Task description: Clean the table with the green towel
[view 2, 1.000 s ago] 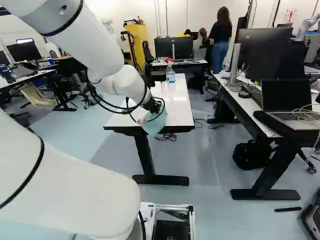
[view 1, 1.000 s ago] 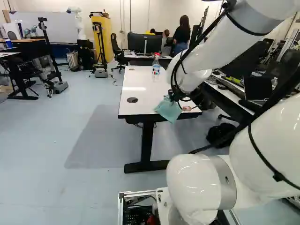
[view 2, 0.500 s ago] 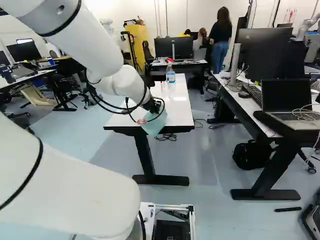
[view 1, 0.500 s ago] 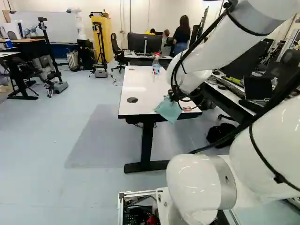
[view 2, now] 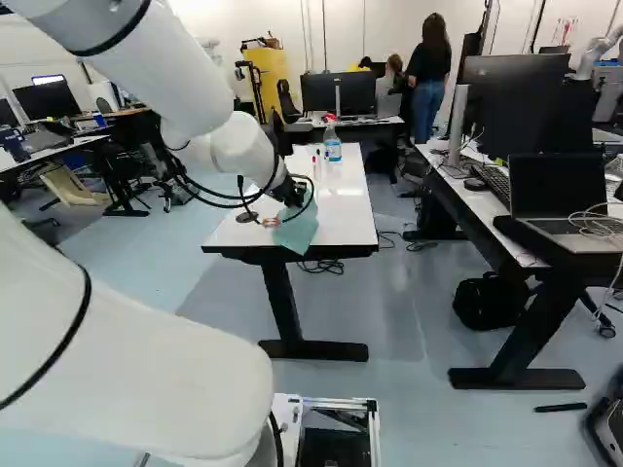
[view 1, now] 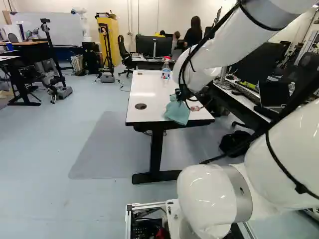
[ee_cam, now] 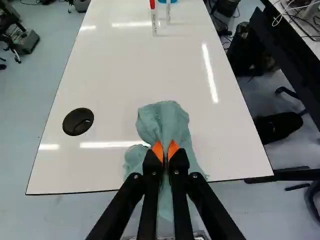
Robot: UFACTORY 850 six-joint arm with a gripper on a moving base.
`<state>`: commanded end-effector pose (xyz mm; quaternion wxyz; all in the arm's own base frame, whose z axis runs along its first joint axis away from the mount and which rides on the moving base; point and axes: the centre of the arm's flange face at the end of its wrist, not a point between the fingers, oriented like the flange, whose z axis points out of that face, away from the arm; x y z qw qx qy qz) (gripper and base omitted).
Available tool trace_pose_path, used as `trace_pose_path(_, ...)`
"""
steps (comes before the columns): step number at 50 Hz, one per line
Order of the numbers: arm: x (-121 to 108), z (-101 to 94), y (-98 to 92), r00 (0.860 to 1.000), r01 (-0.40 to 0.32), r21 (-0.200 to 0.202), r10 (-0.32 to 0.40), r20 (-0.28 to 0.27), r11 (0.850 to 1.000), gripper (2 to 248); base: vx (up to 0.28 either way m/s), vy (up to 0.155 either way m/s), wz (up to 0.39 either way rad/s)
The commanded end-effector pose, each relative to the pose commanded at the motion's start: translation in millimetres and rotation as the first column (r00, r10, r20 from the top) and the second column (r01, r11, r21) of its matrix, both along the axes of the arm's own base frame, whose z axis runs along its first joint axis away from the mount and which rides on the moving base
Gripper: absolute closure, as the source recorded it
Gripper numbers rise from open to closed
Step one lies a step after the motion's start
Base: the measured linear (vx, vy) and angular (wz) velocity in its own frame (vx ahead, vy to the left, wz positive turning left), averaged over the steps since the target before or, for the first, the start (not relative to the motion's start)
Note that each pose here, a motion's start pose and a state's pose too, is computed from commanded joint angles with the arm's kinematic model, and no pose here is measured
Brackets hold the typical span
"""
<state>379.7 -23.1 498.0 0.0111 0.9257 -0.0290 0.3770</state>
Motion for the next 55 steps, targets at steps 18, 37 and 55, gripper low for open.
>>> trace_pose_path(18, 19.8, 1.6, 26.3, 0.998, -0.069, 0.0, 0.069, -0.006, 0.998, 218, 0.0, 0.0, 0.0)
trace_pose_path(37, 26.0, 2.2, 55.7, 0.99, -0.14, 0.001, 0.14, -0.008, 0.99, 218, 0.0, 0.0, 0.0)
trace_pose_path(55, 34.0, 2.9, 84.0, 0.979, -0.205, 0.001, 0.205, -0.011, 0.979, 218, 0.0, 0.0, 0.0)
